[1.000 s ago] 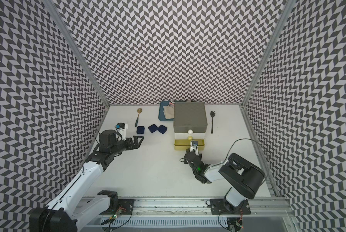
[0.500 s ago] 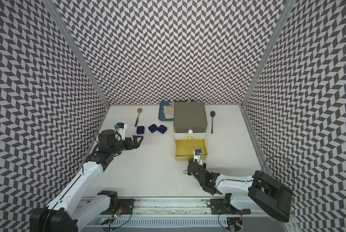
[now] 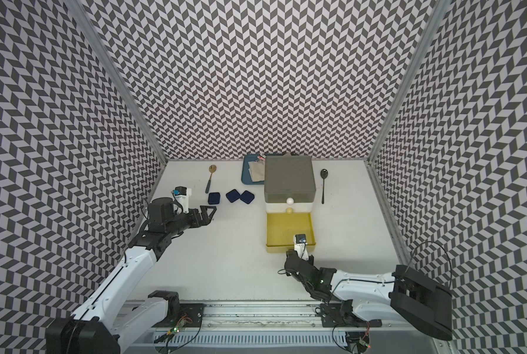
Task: Place the brooch boxes into the drawer by color
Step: Open the drawer in the storage box, then pick up the brooch box from the center of the board.
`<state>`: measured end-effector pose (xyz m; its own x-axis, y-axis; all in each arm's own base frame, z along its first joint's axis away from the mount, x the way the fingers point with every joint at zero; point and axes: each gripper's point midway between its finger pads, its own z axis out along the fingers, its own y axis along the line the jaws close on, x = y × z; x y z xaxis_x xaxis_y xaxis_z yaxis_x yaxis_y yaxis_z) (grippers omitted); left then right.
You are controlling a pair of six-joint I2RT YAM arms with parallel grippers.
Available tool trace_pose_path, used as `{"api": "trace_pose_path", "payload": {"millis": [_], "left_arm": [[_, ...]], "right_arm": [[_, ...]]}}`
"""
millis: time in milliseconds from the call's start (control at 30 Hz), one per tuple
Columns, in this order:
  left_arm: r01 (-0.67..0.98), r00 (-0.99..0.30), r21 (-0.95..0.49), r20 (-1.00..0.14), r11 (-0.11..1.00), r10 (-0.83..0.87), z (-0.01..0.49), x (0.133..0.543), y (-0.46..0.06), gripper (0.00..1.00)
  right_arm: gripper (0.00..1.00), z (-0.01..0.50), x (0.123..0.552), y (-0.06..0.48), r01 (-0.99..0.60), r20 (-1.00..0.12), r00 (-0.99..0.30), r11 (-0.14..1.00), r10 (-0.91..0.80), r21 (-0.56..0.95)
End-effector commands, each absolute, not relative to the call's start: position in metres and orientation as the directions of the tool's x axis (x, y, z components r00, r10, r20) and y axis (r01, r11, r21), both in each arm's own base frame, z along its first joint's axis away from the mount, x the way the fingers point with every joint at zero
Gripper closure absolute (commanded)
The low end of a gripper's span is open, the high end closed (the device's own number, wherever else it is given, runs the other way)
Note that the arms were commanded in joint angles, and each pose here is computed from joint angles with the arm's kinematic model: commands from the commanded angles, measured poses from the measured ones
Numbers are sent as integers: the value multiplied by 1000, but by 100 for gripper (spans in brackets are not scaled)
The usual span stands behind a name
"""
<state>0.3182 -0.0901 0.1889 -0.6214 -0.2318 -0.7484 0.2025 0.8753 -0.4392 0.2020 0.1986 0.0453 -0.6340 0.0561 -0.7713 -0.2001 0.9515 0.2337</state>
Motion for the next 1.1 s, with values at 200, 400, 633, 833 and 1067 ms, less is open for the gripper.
{"api": "trace_pose_path", "payload": {"millis": [200,400,633,833,1067], "left_arm": [[194,-624,-447,-743,873,-241,185,321,-89,0],[154,-656,-446,-714,882,-246,171,324,-86,0],[-22,-757,-444,-578,896,-305,135,347,-74,0],[-114,-773,-349,-557,930,-304,144,404,-59,0],[-173,-862,-180,-449,968,-237,109,435,-39,1]], "right_arm": [[29,63,205,202,-183,-788,-606,945,110,273],[20,96,207,198,-189,-817,-558,936,147,298],[18,163,204,196,-268,-852,-468,881,235,391],[17,203,203,184,-279,-874,-412,878,257,390],[17,223,192,158,-251,-853,-416,862,316,441]]}}
